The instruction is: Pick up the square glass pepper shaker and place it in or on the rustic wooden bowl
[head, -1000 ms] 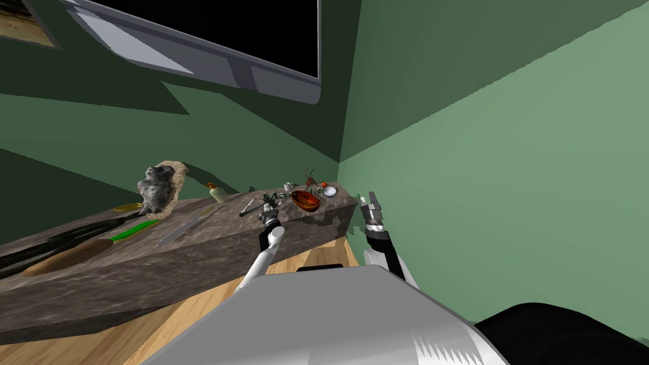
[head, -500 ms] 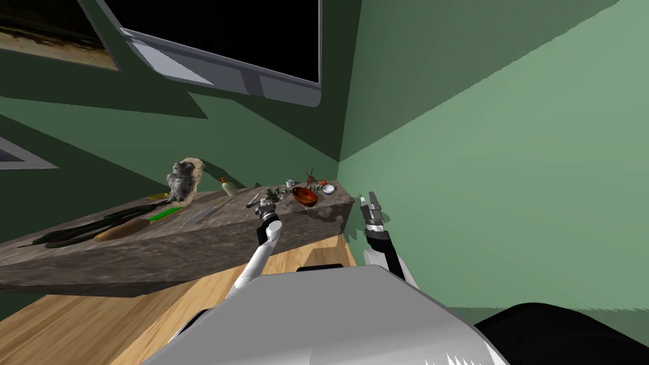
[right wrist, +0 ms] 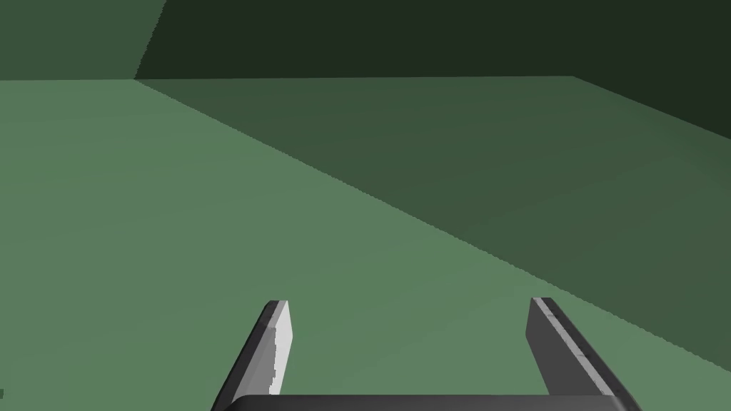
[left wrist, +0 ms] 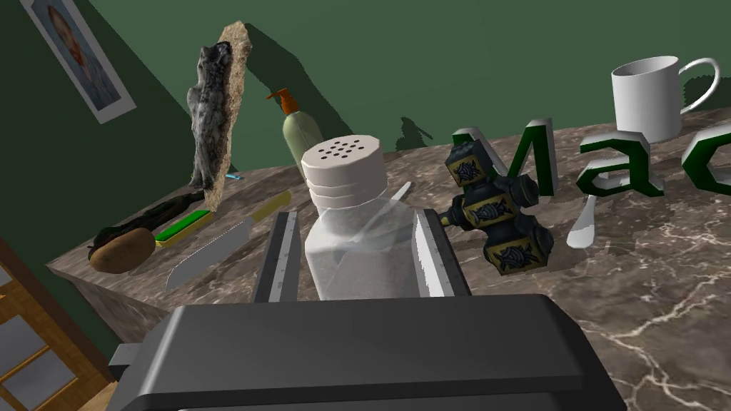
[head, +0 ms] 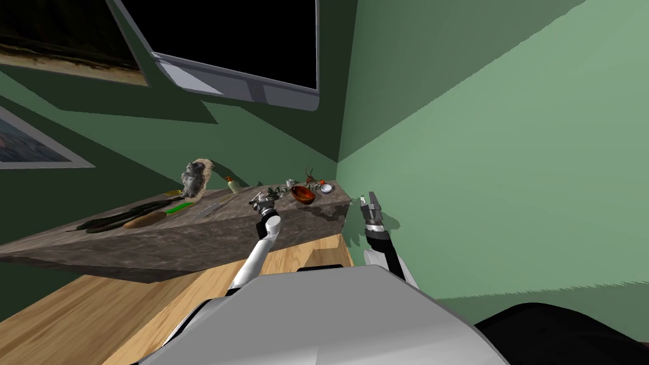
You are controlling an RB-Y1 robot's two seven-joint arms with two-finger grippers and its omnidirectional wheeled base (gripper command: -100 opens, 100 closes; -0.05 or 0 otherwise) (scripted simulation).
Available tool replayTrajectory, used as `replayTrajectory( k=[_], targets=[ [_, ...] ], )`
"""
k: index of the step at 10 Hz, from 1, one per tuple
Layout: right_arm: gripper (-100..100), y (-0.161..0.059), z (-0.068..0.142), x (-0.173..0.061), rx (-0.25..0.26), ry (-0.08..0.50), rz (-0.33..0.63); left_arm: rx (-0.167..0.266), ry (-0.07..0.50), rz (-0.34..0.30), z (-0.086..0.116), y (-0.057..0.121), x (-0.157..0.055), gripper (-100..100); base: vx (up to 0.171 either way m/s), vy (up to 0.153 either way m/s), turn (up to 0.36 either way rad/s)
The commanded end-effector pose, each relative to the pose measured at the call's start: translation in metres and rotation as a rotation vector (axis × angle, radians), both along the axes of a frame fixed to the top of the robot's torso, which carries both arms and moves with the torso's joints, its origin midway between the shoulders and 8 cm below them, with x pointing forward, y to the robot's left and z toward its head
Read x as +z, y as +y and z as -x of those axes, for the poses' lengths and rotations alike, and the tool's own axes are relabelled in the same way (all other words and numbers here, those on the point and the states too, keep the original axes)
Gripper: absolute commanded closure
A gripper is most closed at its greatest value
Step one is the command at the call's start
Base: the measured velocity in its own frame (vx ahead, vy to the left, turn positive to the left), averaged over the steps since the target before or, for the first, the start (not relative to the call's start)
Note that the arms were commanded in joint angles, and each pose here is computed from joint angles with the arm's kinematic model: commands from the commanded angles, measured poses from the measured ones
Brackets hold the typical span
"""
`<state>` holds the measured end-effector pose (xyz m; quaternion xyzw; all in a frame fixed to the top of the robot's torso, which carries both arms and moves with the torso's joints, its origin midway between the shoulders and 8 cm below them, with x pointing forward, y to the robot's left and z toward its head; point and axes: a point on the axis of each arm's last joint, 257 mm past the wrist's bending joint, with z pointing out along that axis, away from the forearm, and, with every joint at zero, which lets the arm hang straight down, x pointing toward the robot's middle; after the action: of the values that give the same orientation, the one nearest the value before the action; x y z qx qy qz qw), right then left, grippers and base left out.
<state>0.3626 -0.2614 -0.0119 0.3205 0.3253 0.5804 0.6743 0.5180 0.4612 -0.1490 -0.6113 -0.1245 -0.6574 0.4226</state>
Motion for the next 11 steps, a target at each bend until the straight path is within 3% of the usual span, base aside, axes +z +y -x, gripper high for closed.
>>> replayTrajectory(
  k=[1,6,11],
  targets=[
    [0,0.000,0.000,0.000,0.000,0.000,0.000,0.008,-0.002,-0.004,-0.004,0.000,0.011,100,-0.028,-0.082,0.051],
    [0,0.000,0.000,0.000,0.000,0.000,0.000,0.022,0.005,-0.008,-0.015,0.002,0.033,100,0.008,-0.079,0.035],
    [0,0.000,0.000,0.000,0.000,0.000,0.000,0.013,0.025,0.018,-0.031,-0.006,0.045,100,0.092,-0.091,0.010]
  ],
)
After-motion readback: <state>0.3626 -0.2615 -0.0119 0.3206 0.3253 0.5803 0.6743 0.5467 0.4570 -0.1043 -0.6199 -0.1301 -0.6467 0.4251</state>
